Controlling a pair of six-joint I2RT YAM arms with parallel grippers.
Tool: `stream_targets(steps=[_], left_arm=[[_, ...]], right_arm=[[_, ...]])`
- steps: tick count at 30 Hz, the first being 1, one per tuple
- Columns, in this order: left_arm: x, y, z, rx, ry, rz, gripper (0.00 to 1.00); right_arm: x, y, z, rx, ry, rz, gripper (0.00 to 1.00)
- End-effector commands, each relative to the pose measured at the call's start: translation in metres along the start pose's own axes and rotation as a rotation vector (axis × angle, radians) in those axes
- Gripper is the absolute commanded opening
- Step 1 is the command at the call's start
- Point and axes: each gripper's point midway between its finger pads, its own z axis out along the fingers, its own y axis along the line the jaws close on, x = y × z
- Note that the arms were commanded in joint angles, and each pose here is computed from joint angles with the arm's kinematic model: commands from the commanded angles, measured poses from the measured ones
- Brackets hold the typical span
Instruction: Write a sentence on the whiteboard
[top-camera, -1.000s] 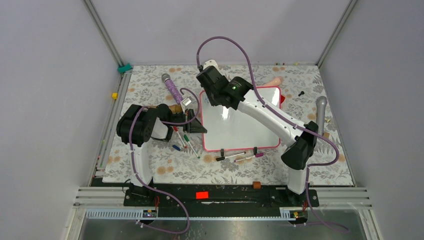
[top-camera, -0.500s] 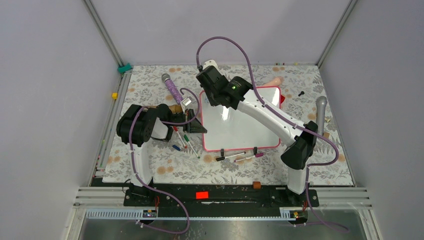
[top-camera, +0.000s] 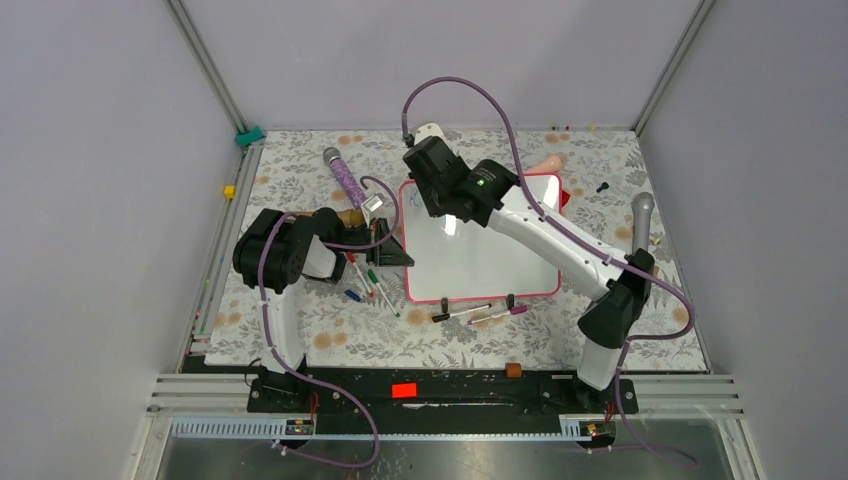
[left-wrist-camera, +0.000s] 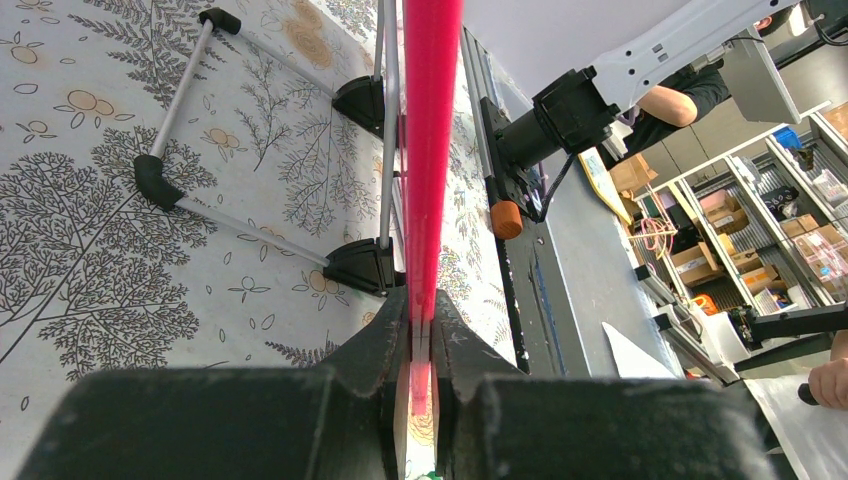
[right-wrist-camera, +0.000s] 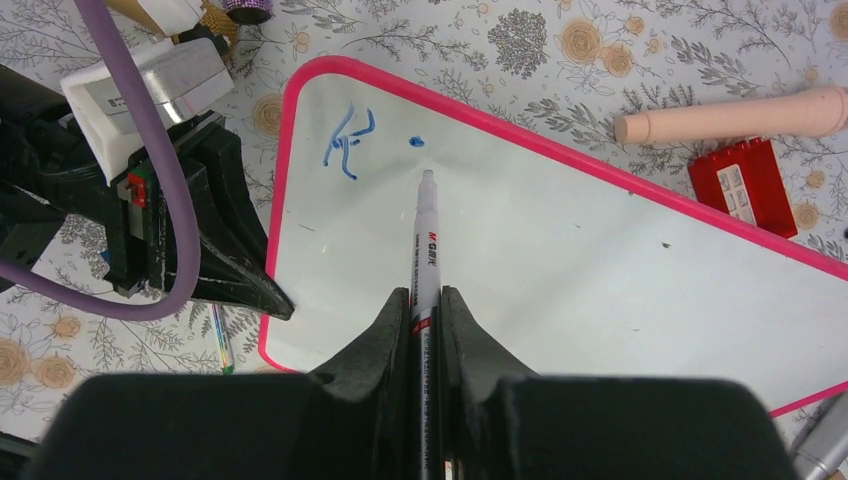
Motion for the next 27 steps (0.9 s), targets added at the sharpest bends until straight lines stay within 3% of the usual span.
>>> stream_targets(steps=[1, 27], left_arm=[[0.002, -0.016, -0.003, 0.039, 0.041, 0.031, 0.0], [0.004, -0.017, -0.003, 0.043, 0.047, 0.022, 0.0]], right_arm=[[-0.011, -0.008, -0.016, -0.019, -0.059, 0.048, 0.0], [-0.018, 0.005, 0.004, -0.027, -0.047, 0.021, 0.0]])
